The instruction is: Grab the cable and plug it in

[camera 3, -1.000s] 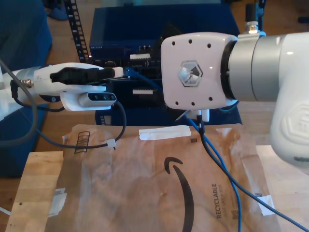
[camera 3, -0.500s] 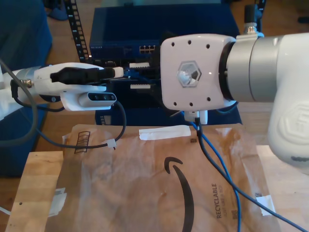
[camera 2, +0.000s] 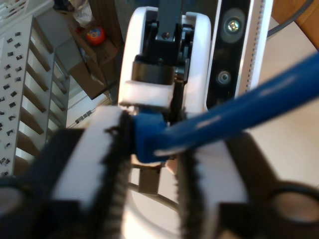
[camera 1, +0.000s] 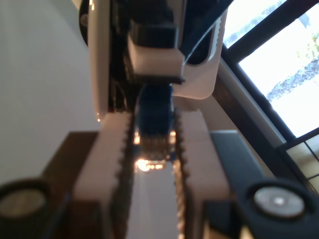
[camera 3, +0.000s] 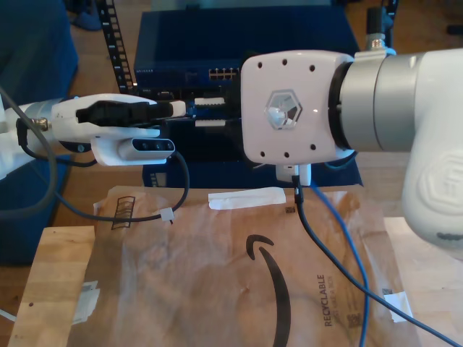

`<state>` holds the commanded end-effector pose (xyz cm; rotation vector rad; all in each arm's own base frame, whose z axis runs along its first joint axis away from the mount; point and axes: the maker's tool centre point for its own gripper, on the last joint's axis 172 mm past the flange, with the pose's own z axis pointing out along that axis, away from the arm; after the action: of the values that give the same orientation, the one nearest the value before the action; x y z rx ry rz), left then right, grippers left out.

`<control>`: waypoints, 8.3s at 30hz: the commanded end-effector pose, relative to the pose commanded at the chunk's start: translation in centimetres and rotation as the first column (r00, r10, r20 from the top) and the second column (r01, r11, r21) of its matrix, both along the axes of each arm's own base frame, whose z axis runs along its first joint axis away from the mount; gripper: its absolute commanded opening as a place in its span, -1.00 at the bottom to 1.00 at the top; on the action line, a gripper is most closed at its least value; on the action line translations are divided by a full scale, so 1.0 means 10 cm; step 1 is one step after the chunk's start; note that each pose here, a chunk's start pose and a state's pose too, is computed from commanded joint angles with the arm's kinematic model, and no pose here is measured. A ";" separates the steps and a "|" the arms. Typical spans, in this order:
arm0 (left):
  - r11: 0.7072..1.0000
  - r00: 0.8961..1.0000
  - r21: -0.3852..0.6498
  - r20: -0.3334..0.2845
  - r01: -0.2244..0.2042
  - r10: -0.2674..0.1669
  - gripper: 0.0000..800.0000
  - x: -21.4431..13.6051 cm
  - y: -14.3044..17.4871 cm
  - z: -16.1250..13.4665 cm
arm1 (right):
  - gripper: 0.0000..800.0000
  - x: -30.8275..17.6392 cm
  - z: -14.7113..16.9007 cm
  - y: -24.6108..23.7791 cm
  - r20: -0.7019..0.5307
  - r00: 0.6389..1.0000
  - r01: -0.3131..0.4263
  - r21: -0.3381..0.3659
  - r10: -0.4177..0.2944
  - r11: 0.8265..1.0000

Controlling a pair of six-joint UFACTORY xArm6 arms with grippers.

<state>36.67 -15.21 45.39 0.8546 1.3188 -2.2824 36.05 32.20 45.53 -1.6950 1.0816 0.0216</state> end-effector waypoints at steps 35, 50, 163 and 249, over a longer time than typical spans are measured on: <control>0.688 0.941 0.705 0.324 -0.173 -0.095 0.99 -1.51 2.67 -1.67 | -0.91 1.23 -0.46 -1.57 0.397 0.786 0.549 -0.100 -0.473 0.830; 0.616 0.872 0.770 0.407 -0.168 -0.271 0.99 -2.93 2.40 -2.57 | -0.90 1.26 -0.67 -2.03 0.704 0.582 0.714 -0.202 -0.407 0.671; 0.413 0.679 0.820 0.565 -0.397 -0.469 1.00 -4.03 2.59 -4.13 | -1.00 1.51 -1.45 -0.72 0.829 0.476 0.803 -0.273 -0.294 0.531; 0.412 0.680 0.820 0.564 -0.397 -0.468 1.00 -4.03 2.59 -4.13 | -1.00 3.02 -1.85 -1.77 0.664 0.332 0.824 0.141 -0.669 0.549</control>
<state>-3.68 10.68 4.10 1.9029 2.0334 -0.6609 66.22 14.48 27.02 -1.0293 1.2268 -1.2915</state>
